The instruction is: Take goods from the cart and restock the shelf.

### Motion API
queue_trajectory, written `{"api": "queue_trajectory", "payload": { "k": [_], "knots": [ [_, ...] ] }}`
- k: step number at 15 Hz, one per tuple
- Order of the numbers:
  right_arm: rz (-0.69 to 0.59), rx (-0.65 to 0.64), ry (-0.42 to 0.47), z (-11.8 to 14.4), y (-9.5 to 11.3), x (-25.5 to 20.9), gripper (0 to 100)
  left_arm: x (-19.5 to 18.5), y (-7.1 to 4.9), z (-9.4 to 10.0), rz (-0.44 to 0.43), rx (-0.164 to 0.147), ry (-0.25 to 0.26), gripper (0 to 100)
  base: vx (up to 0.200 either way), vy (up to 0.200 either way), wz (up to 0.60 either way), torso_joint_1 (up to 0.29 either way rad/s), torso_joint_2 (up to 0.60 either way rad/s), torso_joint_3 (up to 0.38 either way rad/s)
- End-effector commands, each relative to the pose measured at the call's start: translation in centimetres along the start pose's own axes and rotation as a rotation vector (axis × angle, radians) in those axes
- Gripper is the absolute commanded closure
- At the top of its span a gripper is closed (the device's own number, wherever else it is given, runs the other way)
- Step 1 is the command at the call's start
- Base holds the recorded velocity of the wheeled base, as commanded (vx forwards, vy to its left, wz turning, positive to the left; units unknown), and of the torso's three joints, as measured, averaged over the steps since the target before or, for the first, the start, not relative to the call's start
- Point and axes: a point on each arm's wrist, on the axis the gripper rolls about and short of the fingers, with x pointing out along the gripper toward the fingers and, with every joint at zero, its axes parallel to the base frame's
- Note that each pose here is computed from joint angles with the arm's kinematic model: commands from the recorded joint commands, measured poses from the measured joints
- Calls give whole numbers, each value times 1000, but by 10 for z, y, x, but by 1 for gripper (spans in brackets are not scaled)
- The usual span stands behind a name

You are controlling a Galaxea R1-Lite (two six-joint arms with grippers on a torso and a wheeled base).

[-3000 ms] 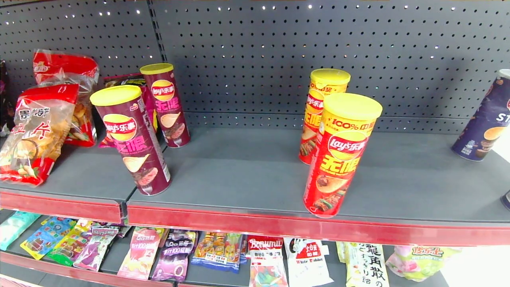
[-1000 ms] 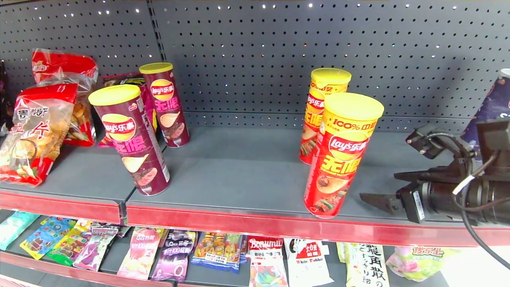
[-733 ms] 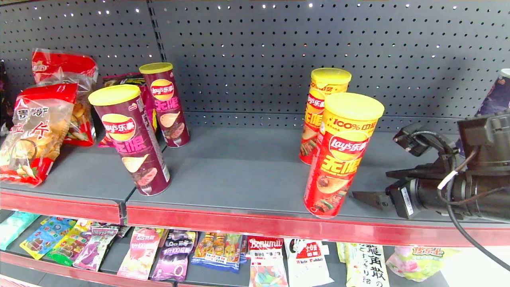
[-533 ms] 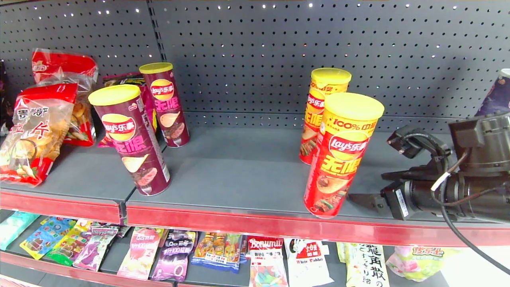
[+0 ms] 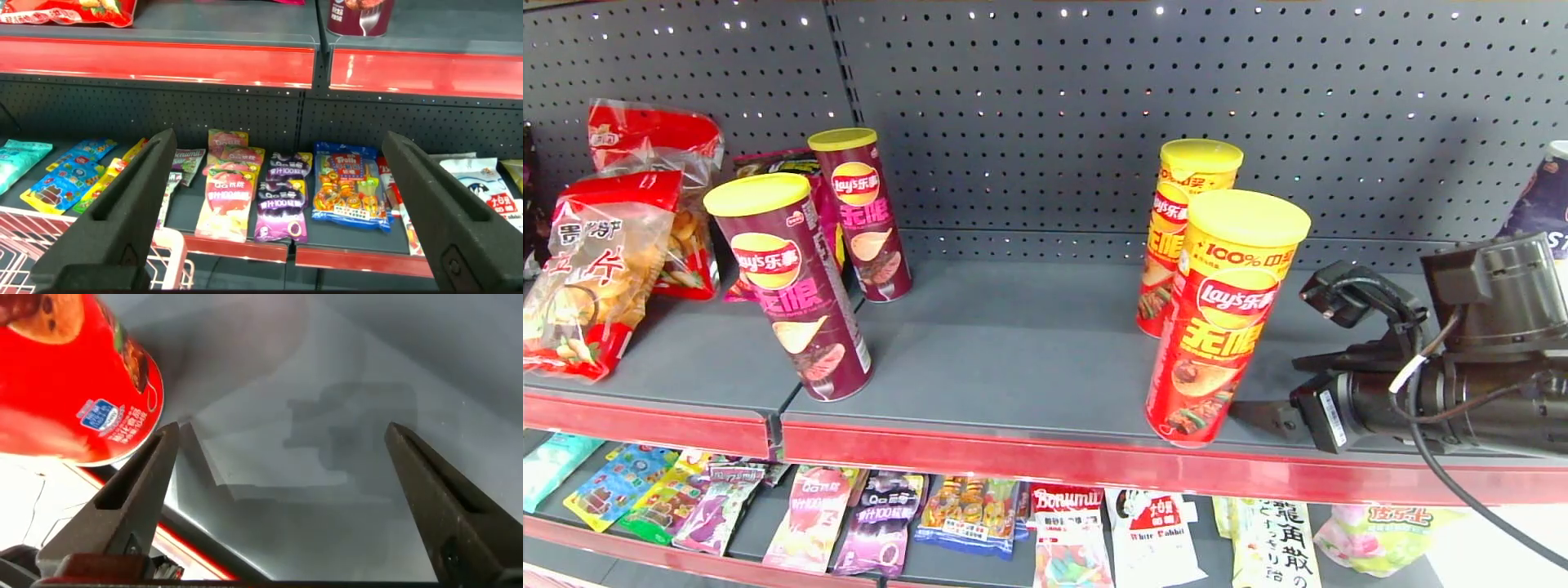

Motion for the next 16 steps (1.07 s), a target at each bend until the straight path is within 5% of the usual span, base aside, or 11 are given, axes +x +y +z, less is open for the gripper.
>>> {"api": "queue_trajectory", "payload": {
  "k": [1, 16],
  "knots": [
    [11, -9, -4, 2, 3, 1, 0, 0, 0, 0, 0, 0, -1, 0, 0, 0, 0, 0, 0, 0],
    [52, -44, -9, 11, 17, 9, 0, 0, 0, 0, 0, 0, -1, 0, 0, 0, 0, 0, 0, 0]
  ]
}}
